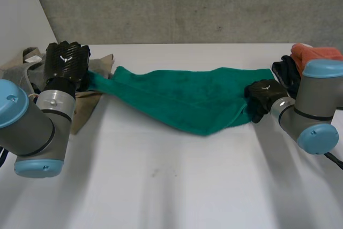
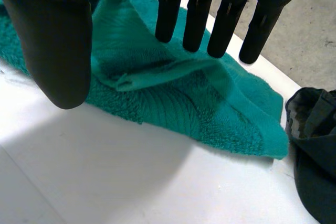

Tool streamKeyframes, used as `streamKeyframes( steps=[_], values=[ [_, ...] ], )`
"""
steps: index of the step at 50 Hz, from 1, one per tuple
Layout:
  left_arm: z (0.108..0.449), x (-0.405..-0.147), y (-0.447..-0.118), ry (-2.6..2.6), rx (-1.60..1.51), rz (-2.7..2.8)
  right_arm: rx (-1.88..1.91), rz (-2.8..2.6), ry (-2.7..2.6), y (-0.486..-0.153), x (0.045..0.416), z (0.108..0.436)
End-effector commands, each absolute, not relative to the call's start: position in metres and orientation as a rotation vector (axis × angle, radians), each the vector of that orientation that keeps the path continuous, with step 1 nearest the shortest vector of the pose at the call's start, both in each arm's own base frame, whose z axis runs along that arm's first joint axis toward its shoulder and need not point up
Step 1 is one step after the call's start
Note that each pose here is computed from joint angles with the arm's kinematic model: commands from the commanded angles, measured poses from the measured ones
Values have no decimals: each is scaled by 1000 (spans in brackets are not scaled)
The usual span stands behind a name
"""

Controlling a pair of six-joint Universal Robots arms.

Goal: Fold the laundry.

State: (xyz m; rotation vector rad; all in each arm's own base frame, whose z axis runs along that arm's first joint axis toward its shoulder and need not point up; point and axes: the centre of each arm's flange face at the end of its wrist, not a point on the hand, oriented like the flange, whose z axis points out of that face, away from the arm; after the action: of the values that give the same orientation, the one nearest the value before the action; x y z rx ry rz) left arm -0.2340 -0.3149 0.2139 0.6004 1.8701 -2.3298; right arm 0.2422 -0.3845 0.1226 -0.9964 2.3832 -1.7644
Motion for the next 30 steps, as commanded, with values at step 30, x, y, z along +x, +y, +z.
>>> streamKeyframes(
  steps=[30],
  values=[
    [240, -229, -293, 1967, 702, -2285, -1176, -1865, 2331, -370, 214, 195]
  ],
)
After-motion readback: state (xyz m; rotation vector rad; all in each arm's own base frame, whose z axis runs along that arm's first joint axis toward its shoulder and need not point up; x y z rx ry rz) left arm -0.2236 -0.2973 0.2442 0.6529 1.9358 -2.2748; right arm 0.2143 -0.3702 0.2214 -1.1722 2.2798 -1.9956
